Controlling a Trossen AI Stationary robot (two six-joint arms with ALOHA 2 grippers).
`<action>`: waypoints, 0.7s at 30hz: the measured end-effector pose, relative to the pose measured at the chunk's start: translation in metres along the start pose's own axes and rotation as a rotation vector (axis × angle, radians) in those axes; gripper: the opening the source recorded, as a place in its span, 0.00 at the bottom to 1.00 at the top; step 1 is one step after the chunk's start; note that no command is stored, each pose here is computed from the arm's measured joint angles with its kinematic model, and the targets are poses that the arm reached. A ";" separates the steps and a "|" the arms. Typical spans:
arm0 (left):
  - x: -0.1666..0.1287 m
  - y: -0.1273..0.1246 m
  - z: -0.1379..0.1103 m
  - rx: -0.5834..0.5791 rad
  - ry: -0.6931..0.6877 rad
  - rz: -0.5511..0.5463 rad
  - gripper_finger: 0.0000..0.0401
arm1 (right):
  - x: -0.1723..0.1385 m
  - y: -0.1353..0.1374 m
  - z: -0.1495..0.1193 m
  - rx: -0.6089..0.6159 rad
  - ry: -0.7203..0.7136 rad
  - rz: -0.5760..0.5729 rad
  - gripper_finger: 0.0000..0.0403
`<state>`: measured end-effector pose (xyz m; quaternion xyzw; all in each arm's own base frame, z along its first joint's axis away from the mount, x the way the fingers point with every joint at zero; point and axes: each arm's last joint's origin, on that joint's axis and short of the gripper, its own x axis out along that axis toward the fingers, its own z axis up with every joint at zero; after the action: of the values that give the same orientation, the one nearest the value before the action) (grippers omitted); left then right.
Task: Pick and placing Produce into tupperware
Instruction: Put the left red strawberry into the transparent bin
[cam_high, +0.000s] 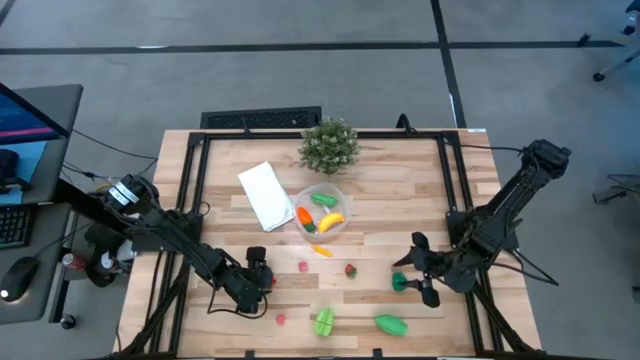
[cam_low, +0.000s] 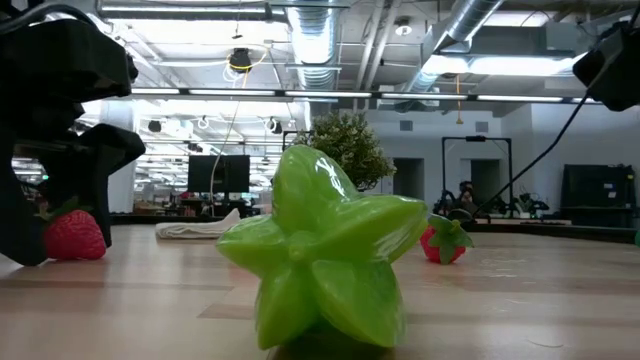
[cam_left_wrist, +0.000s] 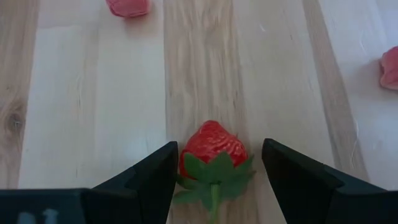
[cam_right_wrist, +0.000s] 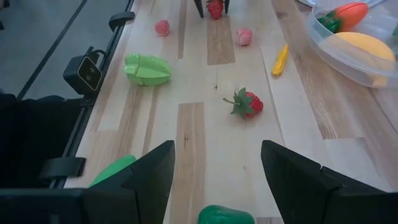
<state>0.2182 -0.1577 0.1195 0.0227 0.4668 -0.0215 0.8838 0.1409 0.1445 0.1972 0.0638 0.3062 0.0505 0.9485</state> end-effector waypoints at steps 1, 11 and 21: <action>0.000 0.000 0.000 -0.001 0.000 -0.003 0.57 | 0.000 0.000 0.000 -0.001 0.000 0.000 0.58; 0.000 -0.001 0.001 -0.014 -0.008 -0.007 0.43 | 0.000 0.000 0.000 0.000 0.000 0.000 0.58; 0.001 0.001 0.001 -0.010 -0.028 0.034 0.39 | 0.000 0.000 0.000 0.000 0.000 0.000 0.58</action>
<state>0.2193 -0.1568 0.1194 0.0261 0.4541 -0.0043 0.8906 0.1409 0.1446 0.1973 0.0640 0.3060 0.0507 0.9485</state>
